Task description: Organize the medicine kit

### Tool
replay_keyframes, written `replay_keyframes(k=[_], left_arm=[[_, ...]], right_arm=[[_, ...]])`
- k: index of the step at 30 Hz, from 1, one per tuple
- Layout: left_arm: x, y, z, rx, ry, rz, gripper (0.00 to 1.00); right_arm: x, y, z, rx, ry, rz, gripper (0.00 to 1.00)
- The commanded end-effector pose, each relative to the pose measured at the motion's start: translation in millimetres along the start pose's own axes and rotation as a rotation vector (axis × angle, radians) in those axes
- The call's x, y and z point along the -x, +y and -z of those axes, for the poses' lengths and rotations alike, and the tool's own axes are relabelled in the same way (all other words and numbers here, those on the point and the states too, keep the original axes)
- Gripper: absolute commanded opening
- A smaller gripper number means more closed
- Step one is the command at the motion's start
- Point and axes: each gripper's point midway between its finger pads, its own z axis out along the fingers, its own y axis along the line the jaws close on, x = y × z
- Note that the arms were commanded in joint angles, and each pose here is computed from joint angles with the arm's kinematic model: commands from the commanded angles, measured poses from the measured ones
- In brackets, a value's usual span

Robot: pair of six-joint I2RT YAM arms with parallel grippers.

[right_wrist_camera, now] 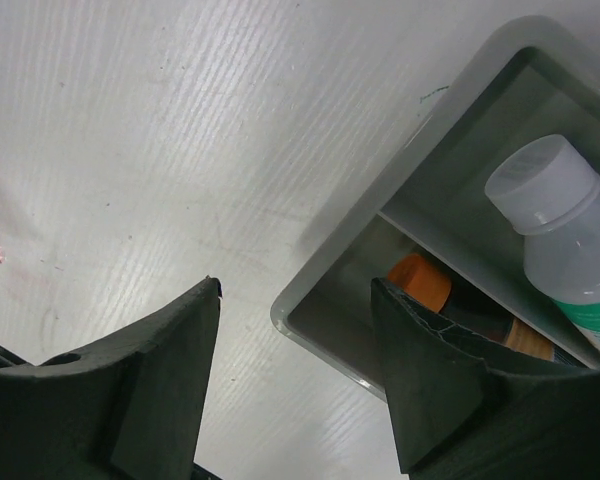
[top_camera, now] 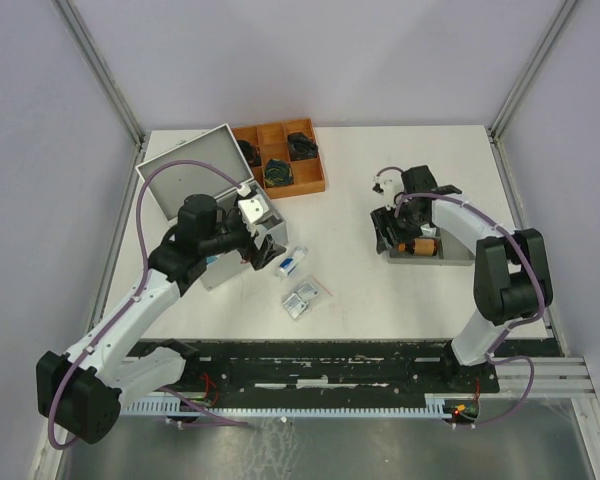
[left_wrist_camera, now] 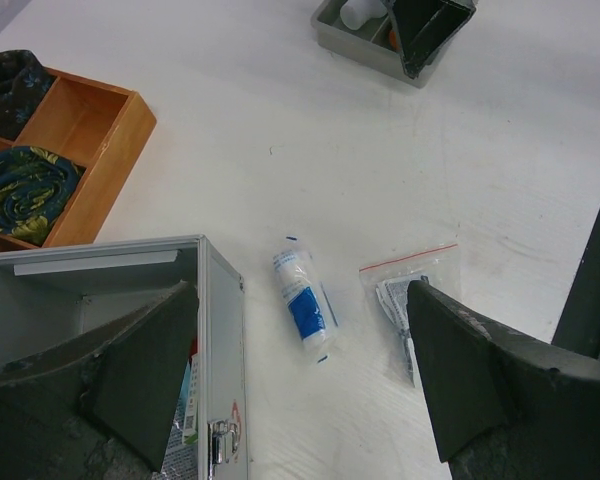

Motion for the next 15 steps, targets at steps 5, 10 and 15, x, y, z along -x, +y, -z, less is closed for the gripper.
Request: replay_keyframes(k=[5, 10, 15], left_arm=[[13, 1, 4, -0.003, -0.033, -0.055, 0.92], [3, 3, 3, 0.009, -0.004, -0.085, 0.92], [-15, 5, 3, 0.021, 0.051, -0.113, 0.92]], right_arm=[[10, 11, -12, -0.005, 0.008, 0.020, 0.70], [6, 31, -22, 0.037, 0.040, 0.053, 0.70], [13, 64, -22, 0.118, 0.014, 0.073, 0.70]])
